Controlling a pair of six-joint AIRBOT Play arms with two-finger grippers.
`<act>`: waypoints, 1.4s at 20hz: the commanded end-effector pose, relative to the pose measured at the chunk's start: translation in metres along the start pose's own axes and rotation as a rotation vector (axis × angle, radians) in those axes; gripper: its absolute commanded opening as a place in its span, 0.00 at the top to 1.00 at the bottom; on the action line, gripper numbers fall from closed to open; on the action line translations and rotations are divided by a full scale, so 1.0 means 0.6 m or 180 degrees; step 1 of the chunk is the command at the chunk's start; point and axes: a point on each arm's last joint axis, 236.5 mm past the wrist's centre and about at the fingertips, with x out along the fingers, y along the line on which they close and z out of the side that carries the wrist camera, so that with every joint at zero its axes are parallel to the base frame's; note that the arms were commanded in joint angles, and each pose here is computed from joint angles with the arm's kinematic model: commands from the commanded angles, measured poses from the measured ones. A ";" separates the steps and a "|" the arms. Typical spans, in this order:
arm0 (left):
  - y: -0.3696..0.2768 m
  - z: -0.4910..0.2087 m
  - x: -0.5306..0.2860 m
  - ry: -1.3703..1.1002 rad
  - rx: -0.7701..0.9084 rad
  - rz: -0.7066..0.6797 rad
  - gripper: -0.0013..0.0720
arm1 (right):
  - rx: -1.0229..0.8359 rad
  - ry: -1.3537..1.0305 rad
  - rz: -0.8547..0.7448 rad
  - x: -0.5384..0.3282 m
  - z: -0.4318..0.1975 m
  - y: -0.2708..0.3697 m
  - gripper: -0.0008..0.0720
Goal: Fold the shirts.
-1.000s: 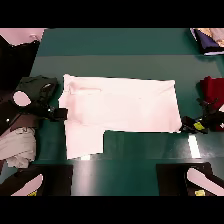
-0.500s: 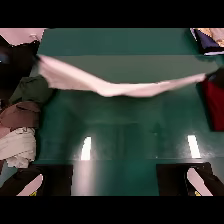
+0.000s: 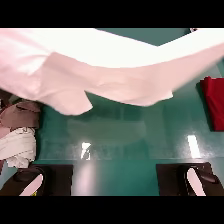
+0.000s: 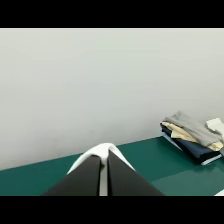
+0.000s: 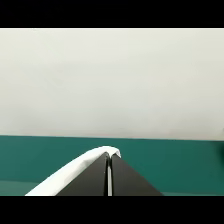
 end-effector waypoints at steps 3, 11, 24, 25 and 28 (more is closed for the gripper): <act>-0.068 0.053 -0.054 -0.0353 0.0016 -0.0386 0.94 | -0.0192 0.0017 -0.1060 -0.104 0.046 -0.080 0.97; 0.126 -0.314 0.119 0.1635 -0.0261 0.0418 0.94 | 0.0588 0.2683 -0.1288 0.051 -0.270 -0.214 0.97; 0.287 -0.770 0.283 0.3168 -0.0492 0.0672 0.94 | 0.0991 0.3763 -0.1110 0.265 -0.665 -0.303 0.97; 0.297 -0.773 0.293 0.3103 -0.0461 0.0708 0.94 | 0.0966 0.3709 -0.1087 0.280 -0.675 -0.301 0.97; 0.317 -0.778 0.325 0.2891 -0.0418 0.0776 0.94 | 0.0875 0.3531 -0.0992 0.329 -0.694 -0.288 0.97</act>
